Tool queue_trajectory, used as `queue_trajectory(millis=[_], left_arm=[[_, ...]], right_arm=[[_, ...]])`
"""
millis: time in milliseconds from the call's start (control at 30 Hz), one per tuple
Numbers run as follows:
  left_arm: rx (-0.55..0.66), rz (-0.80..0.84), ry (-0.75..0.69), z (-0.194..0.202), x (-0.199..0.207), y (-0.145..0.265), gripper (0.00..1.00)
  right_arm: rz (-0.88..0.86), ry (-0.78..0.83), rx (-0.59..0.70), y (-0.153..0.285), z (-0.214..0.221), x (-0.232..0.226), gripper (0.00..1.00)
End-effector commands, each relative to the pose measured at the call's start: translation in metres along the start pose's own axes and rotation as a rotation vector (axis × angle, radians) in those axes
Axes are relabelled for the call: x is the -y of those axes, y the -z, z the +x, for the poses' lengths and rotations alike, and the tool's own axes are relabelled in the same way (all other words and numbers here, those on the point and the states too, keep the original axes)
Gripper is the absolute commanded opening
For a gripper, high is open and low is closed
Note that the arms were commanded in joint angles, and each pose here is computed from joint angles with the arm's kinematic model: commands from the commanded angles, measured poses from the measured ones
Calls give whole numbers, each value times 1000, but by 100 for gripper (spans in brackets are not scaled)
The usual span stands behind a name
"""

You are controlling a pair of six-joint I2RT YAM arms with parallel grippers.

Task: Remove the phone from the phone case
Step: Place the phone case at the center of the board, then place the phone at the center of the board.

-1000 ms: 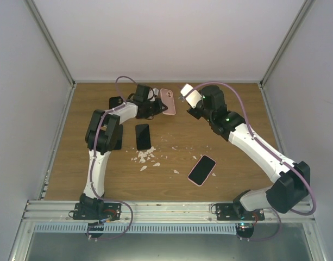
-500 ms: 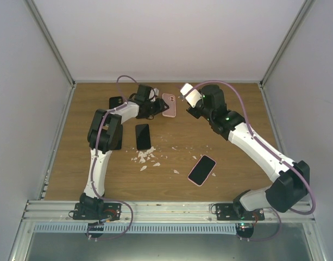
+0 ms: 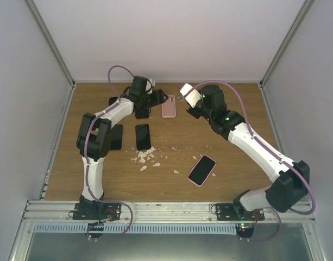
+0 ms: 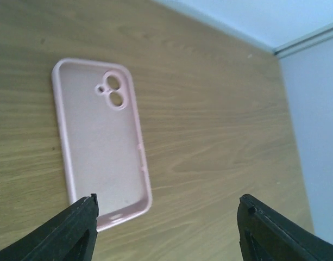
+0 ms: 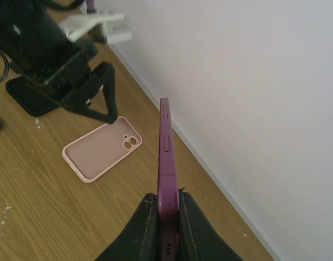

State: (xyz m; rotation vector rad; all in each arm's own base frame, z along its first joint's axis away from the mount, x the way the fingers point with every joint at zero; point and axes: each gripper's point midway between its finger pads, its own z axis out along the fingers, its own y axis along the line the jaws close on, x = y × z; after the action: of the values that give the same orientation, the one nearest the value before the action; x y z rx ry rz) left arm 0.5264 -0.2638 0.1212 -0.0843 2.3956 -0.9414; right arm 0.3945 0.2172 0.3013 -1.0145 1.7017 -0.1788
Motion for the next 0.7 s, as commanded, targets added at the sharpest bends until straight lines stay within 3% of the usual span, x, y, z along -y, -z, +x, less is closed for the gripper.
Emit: queue_trajectory(millis=[0,400,667], left_arm=[[113,67,-81,-28,46,48,71],[248,299,-196,-36,121,166,75],[270,479,-129,-34,141,226,76]], right_arm=[[66,9,112,22,-31,26,0],[195,184,149,42,-34,44,0],[330,328,232,64,-52,54,0]])
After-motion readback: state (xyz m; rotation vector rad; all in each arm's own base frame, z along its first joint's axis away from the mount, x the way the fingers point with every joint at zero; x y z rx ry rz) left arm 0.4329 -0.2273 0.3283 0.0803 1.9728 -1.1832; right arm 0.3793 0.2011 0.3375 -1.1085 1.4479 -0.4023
